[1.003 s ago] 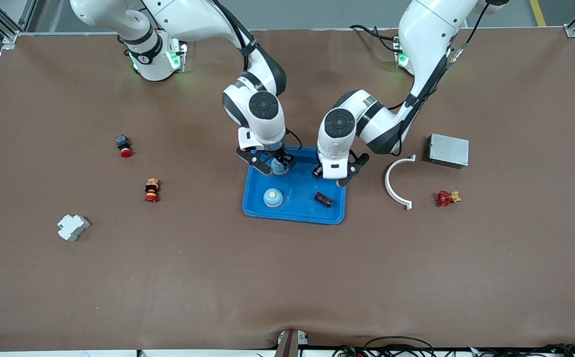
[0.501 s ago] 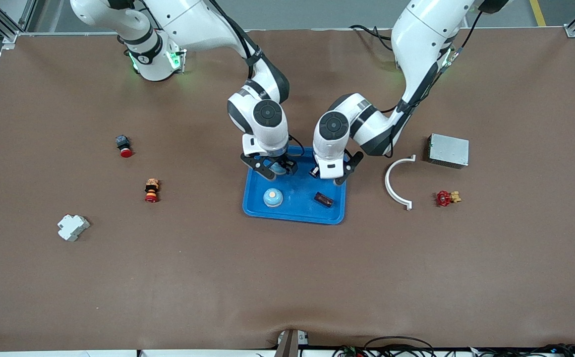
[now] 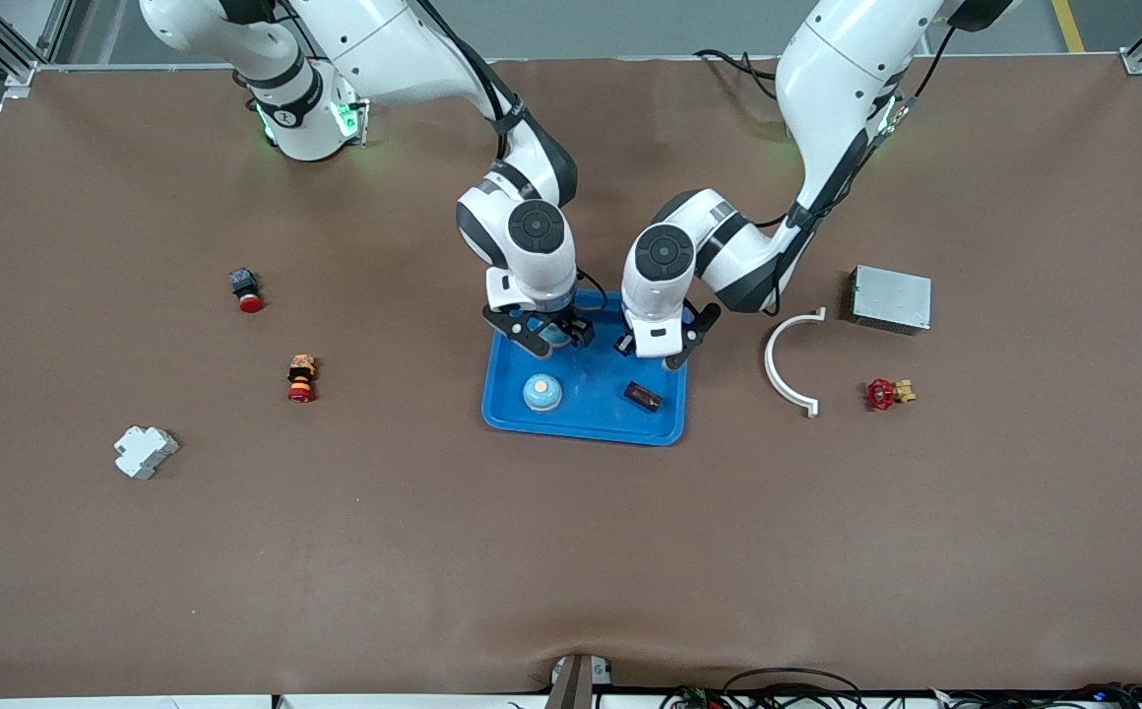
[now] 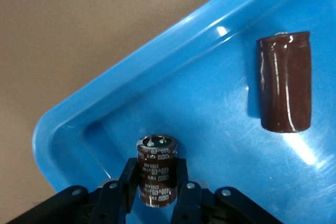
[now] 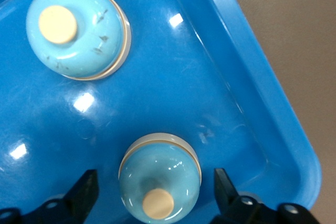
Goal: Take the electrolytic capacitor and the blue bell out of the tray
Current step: 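Carry the capacitor toward the red valve while the right gripper carries the bell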
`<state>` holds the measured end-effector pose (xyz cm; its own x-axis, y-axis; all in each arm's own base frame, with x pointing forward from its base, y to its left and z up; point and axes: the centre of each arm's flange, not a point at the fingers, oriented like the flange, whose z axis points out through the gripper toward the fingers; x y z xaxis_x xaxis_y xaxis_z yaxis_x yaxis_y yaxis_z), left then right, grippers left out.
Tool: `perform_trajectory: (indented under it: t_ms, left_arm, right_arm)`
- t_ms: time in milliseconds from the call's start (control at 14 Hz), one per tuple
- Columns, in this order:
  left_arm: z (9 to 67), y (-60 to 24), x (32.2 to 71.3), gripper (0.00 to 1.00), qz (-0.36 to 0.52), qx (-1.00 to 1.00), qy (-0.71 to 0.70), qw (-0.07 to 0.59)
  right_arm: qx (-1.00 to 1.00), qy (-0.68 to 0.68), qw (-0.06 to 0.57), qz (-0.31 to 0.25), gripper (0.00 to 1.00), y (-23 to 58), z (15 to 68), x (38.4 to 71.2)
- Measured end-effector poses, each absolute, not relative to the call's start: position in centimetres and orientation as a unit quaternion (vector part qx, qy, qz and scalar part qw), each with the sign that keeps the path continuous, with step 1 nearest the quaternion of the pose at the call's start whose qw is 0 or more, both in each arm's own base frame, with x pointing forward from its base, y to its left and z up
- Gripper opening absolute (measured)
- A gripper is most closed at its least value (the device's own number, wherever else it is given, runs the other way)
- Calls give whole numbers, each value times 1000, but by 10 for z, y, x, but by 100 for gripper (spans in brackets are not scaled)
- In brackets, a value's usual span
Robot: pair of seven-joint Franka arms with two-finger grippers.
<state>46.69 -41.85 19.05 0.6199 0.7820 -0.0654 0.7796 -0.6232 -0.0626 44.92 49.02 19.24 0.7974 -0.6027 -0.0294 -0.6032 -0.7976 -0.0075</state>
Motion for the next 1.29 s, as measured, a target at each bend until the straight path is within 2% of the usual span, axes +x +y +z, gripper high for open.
perform_trajectory:
  t_ms: [72,287,573,788,1075,1290]
  left_arm:
    - [192,-418,469,33,42,-899,-435,12]
    - [214,-414,484,33,31,-896,-443,-1]
    - [279,-378,514,33,7,-901,-433,4]
    - [311,-314,538,33,13,-910,-412,42]
    - [289,-205,551,33,47,-925,-369,82]
    - [253,-155,544,33,42,-928,-353,108]
  right_arm:
    - [-948,317,8,13,96,491,192,448]
    - [-947,319,8,13,64,493,192,446]
    - [-944,329,4,15,64,494,193,447]
    - [-946,320,-34,33,64,492,213,453]
    - [-958,271,-67,66,64,448,297,486]
    - [-971,217,-58,80,64,397,349,505]
